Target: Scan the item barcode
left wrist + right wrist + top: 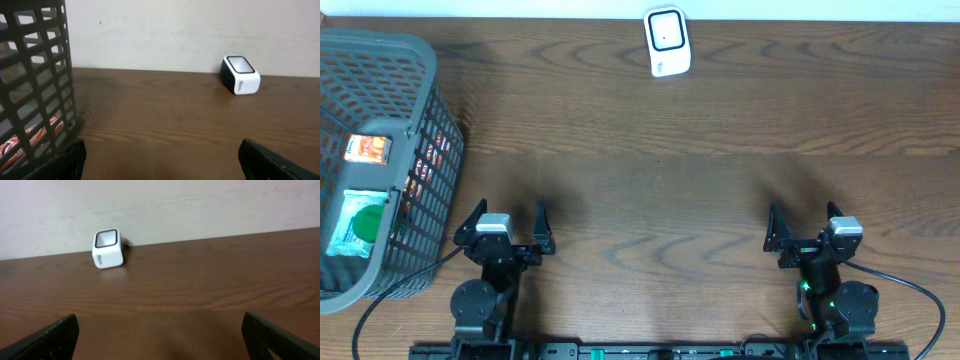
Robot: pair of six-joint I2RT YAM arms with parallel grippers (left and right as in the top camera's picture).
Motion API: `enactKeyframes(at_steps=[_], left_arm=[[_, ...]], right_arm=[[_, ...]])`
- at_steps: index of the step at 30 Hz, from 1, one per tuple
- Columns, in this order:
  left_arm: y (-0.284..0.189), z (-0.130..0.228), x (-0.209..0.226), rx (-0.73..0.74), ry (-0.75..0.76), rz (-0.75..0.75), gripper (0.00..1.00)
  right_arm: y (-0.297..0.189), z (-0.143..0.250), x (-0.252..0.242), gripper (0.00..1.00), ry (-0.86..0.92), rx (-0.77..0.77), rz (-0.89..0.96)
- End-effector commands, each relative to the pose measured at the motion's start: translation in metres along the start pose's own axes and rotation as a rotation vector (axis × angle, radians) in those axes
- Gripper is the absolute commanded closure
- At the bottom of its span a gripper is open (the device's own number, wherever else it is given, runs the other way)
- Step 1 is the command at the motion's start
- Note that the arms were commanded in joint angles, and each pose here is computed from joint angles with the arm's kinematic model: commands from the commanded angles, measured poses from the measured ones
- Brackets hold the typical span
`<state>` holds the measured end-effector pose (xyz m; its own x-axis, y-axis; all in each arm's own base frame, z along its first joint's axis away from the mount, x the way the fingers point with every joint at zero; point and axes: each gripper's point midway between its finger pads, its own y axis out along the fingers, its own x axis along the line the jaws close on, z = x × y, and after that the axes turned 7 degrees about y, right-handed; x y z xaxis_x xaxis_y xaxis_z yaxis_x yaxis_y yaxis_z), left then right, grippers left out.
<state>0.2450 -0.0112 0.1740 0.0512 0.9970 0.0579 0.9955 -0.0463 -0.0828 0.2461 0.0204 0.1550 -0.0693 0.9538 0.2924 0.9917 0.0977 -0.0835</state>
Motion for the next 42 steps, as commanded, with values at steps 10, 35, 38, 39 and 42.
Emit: enactKeyframes(at_steps=[10, 35, 38, 39, 42], left_arm=[[0.0017, -0.0055, -0.0029, 0.01, 0.003, 0.018, 0.02], [0.0017, -0.0042, -0.0029, 0.015, -0.042, 0.017, 0.02], [0.0017, -0.0041, -0.0029, 0.016, -0.042, 0.017, 0.02], [0.0017, -0.0041, -0.0029, 0.016, -0.042, 0.017, 0.02], [0.0017, -0.0043, -0.0028, 0.015, -0.042, 0.017, 0.02]], right_arm=[[0.0002, 0.0026, 0.0021, 0.01, -0.016, 0.01, -0.011], [0.0002, 0.0027, 0.0021, 0.01, -0.016, 0.011, -0.011], [0.0002, 0.0027, 0.0021, 0.01, -0.016, 0.011, -0.011], [0.0002, 0.0026, 0.0021, 0.01, -0.016, 0.01, -0.011], [0.0002, 0.0027, 0.0021, 0.01, -0.016, 0.011, -0.011]])
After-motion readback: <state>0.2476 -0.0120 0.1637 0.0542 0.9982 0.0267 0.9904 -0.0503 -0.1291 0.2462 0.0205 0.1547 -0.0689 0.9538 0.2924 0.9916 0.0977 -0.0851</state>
